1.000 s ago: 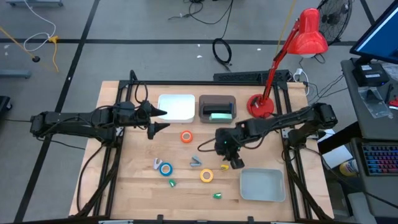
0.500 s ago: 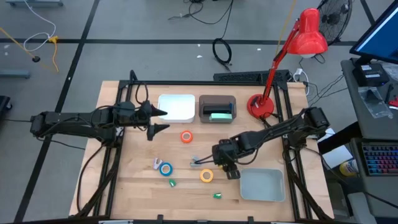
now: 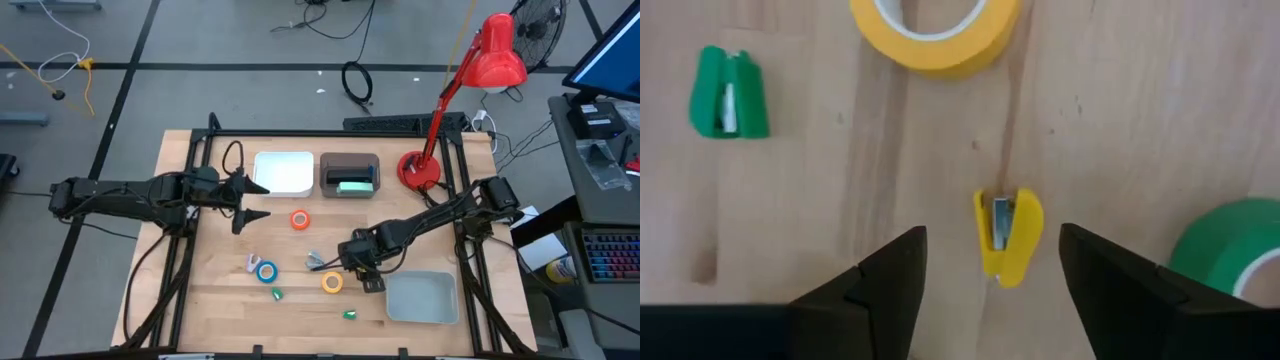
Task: Pick and place Stapler, Stapler remover, tape
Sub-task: Put the yellow stapler into the black bin
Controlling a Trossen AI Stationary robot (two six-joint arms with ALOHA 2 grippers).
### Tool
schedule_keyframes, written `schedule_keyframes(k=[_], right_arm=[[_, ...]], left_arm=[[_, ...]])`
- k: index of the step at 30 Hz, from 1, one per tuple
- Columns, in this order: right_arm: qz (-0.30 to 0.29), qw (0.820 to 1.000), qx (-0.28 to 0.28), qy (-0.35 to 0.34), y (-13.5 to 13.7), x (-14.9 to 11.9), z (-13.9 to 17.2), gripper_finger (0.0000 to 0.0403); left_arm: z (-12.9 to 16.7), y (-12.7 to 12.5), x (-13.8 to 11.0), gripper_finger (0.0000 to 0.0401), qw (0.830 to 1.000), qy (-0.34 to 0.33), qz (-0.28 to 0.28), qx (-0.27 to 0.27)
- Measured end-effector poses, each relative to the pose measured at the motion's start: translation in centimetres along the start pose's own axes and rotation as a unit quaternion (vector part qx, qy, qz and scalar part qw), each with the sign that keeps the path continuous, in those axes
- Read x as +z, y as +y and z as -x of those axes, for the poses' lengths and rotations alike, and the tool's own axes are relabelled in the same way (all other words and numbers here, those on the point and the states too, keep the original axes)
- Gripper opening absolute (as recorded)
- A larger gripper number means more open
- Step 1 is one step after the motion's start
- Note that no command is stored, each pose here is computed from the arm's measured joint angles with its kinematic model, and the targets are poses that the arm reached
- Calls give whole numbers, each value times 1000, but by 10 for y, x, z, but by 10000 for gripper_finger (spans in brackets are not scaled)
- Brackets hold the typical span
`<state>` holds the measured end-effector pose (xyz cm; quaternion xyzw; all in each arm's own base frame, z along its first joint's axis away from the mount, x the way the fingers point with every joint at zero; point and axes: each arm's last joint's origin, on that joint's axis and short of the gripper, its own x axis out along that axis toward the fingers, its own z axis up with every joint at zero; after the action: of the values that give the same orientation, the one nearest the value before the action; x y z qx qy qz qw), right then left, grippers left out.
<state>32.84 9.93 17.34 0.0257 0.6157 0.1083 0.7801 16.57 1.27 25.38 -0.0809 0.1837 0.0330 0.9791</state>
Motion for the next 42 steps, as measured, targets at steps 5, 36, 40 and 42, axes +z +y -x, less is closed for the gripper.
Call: schedule_keyframes(k=[5,36,40,42], right_arm=[[-4,1000,-4,5,-1,-1,-1,224],[-14,999,-24,41,-5,-2,-30,217],[-13,999,-28,41,-6,-2,-30,192],[-15,999,-28,42,-7,-2,-30,176]], left_arm=[[0,-3,-1,333,1000,5,-3,-8],[0,-4,-2,333,1000,7,-4,-9],[0,-4,-2,333,1000,9,-4,-9],[0,-4,-2,333,1000,9,-4,-9]])
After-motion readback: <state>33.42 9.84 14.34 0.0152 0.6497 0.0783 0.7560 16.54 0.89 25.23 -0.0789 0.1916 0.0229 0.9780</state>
